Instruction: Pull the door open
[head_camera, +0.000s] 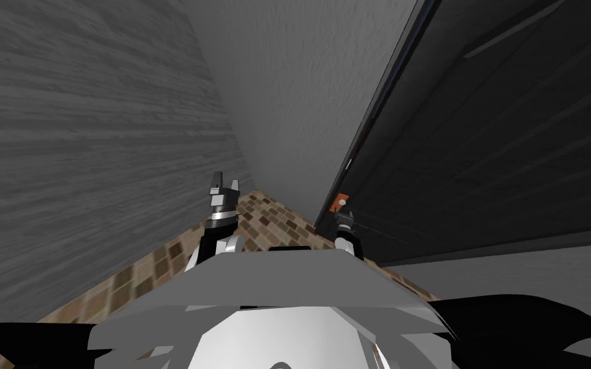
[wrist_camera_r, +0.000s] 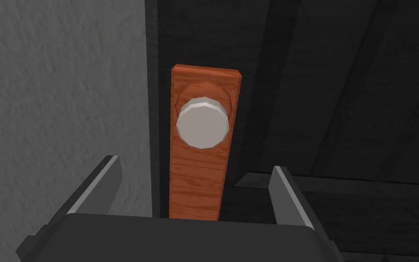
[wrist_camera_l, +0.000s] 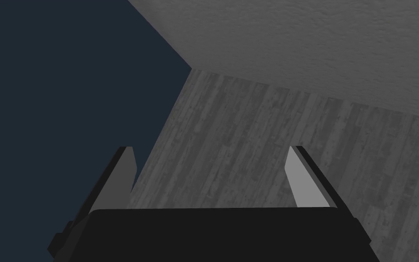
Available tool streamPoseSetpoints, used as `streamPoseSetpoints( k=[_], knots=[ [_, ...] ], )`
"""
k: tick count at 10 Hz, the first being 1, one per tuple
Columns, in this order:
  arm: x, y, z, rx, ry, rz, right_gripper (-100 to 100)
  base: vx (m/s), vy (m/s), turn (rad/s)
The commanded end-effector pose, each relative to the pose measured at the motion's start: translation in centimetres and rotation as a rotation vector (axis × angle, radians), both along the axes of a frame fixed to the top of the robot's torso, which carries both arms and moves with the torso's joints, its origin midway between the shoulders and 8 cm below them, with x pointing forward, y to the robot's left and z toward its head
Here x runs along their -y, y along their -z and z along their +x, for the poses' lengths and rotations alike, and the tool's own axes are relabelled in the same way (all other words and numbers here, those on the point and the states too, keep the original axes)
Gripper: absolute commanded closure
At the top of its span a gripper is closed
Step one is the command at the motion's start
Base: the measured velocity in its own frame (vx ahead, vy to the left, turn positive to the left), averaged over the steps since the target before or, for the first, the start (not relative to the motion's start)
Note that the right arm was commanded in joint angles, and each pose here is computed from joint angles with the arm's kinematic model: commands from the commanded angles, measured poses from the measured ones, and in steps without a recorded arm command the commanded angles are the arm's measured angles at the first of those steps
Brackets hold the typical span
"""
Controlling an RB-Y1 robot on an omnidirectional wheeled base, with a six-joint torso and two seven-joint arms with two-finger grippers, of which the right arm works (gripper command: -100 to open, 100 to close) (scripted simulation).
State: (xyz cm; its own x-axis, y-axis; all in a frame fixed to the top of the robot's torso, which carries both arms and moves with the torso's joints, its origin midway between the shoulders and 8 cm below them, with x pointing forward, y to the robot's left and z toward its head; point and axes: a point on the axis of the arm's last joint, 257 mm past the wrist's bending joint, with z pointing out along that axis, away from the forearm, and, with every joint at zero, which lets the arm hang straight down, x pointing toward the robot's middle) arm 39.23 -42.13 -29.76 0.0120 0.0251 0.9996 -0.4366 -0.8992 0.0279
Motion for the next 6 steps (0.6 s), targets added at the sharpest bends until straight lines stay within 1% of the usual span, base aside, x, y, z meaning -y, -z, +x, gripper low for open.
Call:
streamPoseSetpoints(
  k=[1, 4, 5, 6],
  knots=[
    [2.0, 0.2, -0.3, 0.002, 0.018, 0.002, -100, 0.181, -0.016, 0.110],
    [6.2, -0.1, -0.8, 0.007, 0.056, 0.002, -100, 0.179, -0.042, 0.120],
    [5.4, 0.0, -0.5, 0.005, 0.048, 0.000, -100, 0.079, -0.028, 0.024],
    [5.4, 0.0, -0.5, 0.005, 0.048, 0.000, 100, -0.010, 0.001, -0.032]
  ],
)
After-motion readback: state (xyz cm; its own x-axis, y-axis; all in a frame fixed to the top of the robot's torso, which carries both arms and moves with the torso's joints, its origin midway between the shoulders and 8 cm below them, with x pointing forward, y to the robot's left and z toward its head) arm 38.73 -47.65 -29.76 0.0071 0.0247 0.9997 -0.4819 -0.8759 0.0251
